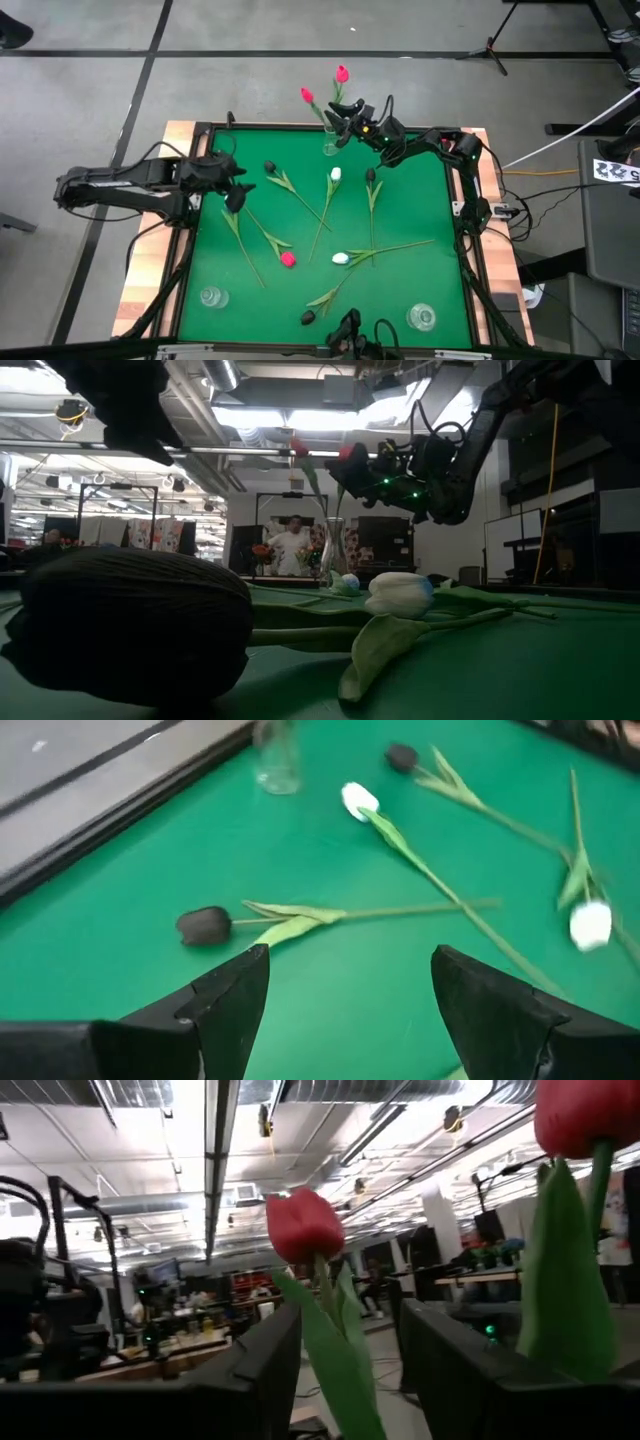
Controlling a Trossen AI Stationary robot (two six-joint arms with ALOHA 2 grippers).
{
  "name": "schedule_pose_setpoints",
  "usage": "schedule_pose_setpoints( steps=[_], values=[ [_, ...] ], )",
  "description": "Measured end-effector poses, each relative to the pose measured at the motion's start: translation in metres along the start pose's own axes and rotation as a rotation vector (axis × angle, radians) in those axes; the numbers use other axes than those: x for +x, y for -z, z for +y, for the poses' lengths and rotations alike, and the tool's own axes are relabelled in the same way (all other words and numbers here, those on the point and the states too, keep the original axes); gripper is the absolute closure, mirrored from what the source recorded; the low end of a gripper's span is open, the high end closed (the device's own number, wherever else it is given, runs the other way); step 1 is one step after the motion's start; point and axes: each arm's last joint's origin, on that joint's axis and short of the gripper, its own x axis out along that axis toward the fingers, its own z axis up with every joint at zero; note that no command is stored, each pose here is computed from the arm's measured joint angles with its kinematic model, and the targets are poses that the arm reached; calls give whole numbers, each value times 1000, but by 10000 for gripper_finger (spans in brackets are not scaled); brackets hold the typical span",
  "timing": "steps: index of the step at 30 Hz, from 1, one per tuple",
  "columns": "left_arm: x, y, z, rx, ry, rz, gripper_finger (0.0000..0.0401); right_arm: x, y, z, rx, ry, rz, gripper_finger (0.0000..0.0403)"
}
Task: Sort flowers into vase by color
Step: Put the red tulip into the top transparent vase
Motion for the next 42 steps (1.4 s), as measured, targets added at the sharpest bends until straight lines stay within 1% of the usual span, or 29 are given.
schedule_pose_setpoints(
  steps=[4, 8, 13, 19, 23, 29, 31, 36, 42],
  values=[
    [6, 1, -5, 199, 84, 57, 128, 0, 0, 0, 20, -27, 8, 230],
    [19, 4, -12, 364, 177, 145, 128, 0, 0, 1, 42, -43, 14, 230],
    [44, 10, -22, 493, 287, 288, 128, 0, 0, 2, 46, -53, 16, 230],
    [71, 19, -29, 642, 346, 408, 128, 0, 0, 2, 58, -64, 20, 230],
    [88, 34, -22, 667, 370, 480, 128, 0, 0, 3, 74, -89, 29, 230],
    [105, 48, -14, 668, 369, 444, 128, 0, 0, 3, 81, -101, 34, 230],
    [107, 48, -14, 672, 391, 445, 128, 0, 0, 3, 81, -101, 34, 230],
    [113, 56, -19, 671, 464, 506, 128, 0, 0, 3, 81, -101, 34, 230],
    [127, 72, -27, 732, 483, 615, 128, 0, 1, 3, 81, -101, 34, 230]
  ],
)
